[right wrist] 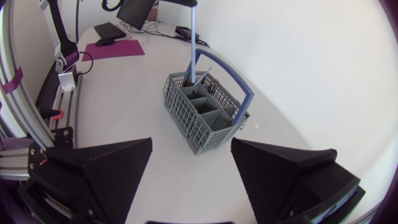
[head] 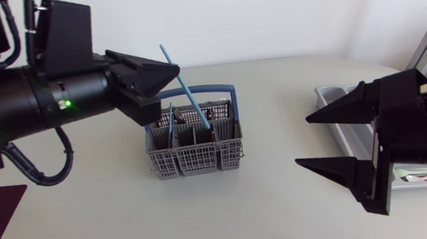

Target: Sort the cutlery from the basket into the organizer compartments.

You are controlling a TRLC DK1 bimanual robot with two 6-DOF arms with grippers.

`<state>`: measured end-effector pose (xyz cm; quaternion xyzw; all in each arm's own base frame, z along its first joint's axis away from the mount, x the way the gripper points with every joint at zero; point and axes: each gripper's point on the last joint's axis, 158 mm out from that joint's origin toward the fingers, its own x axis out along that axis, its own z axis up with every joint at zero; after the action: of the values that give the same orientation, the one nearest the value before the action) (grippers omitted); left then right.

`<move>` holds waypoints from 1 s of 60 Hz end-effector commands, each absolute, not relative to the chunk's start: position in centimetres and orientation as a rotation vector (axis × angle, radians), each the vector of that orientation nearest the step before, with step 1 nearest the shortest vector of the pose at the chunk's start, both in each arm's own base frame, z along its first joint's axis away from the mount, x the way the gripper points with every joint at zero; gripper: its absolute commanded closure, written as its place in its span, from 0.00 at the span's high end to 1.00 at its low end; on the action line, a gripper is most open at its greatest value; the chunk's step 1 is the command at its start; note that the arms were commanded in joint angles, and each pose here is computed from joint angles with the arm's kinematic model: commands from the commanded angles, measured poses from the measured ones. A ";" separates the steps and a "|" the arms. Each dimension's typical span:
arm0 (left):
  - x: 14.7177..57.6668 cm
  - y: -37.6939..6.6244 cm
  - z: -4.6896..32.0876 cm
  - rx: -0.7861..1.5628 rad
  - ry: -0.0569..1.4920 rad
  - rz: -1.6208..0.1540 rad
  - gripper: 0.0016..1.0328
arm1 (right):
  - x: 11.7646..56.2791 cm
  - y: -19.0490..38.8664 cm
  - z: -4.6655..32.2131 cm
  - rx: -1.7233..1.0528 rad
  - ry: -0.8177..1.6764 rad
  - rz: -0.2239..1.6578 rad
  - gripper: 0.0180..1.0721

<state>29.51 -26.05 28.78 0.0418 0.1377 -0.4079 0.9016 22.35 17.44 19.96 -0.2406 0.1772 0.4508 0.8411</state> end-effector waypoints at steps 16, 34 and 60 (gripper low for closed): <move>29.3 -30.9 26.5 -0.056 0.481 -1.058 0.03 | 24.7 21.5 20.9 -0.348 0.448 1.023 0.80; 29.1 -32.8 26.2 -0.090 0.542 -1.151 0.03 | 26.3 24.2 20.4 -0.266 0.493 1.113 0.60; 29.4 -33.3 26.1 -0.108 0.562 -1.168 0.03 | 27.1 25.5 19.9 -0.243 0.508 1.137 0.43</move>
<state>28.86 -33.09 24.97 -0.0359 0.2642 -0.5429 0.7964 26.60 24.83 19.06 -0.1201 0.2435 0.5290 0.8040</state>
